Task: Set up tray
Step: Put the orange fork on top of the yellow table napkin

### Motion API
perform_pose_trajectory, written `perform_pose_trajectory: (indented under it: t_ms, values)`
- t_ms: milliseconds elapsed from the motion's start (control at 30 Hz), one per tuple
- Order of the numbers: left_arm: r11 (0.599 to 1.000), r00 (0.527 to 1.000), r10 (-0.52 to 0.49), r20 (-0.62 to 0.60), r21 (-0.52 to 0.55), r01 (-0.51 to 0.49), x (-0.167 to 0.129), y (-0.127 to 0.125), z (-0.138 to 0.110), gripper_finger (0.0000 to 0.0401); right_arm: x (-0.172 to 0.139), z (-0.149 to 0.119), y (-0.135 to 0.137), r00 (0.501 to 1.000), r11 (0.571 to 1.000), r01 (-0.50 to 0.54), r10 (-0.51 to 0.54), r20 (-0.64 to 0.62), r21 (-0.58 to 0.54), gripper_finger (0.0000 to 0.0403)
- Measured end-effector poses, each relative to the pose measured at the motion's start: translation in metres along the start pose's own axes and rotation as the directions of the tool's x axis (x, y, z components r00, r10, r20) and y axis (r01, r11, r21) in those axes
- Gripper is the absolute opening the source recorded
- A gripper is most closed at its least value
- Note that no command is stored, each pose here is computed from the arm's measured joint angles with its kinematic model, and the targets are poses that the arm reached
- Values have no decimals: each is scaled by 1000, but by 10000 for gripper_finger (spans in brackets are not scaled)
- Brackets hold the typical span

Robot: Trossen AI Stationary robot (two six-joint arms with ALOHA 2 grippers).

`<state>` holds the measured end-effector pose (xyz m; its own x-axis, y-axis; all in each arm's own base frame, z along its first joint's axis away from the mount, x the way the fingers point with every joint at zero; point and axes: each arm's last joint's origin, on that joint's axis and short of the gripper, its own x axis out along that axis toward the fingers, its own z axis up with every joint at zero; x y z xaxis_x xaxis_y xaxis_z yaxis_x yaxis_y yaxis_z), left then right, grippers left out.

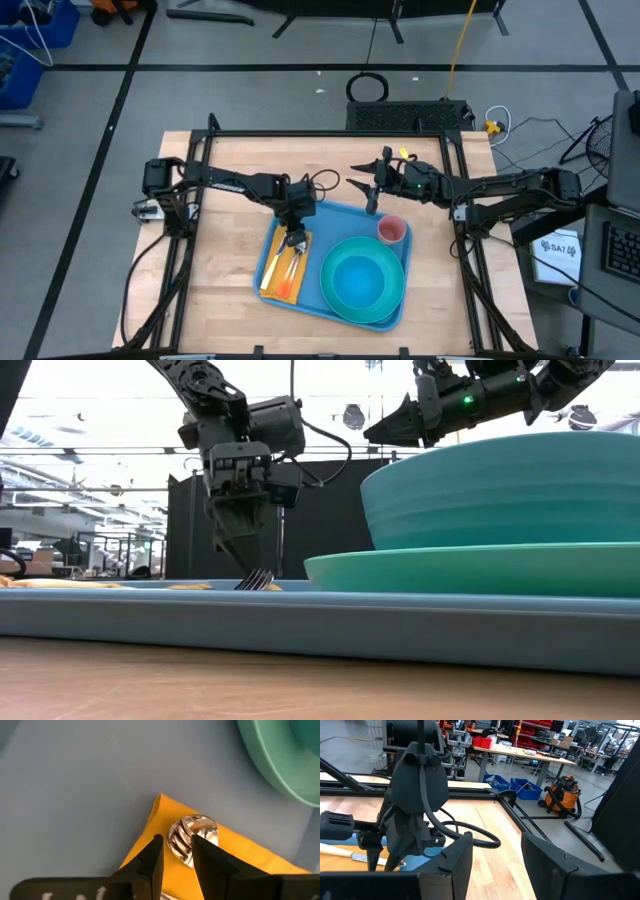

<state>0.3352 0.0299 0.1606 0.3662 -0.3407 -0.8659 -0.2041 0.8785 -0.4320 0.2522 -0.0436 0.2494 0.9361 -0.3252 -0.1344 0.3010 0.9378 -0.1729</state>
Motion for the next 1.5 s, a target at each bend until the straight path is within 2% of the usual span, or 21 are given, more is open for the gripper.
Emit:
perform_pose_trajectory:
  t_ms: [133, 333, 867, 1233, 1500]
  values:
    - [1000, 1000, 2, -6, 2, -2, 0, 0, -1, 93, 0, 0, 0, 1000, 1000, 0, 0, 0, 0, 158]
    - [1000, 1000, 27, 1, -2, -27, 0, 2, 0, 10, 0, 0, 0, 1000, 1000, 0, 0, 0, 0, 159]
    - [999, 999, 51, -1, -7, -51, 0, -2, -2, 1, 0, -1, 0, 1000, 1000, -1, 1, -6, -1, 155]
    - [1000, 998, 27, 60, -3, -27, -3, -5, 4, 1, 0, -1, 0, 1000, 1000, -1, 1, -8, -1, 155]
    - [1000, 993, 31, 110, 0, -31, -18, -11, 5, 0, 0, -1, 0, 1000, 1000, -1, 1, -8, -1, 155]
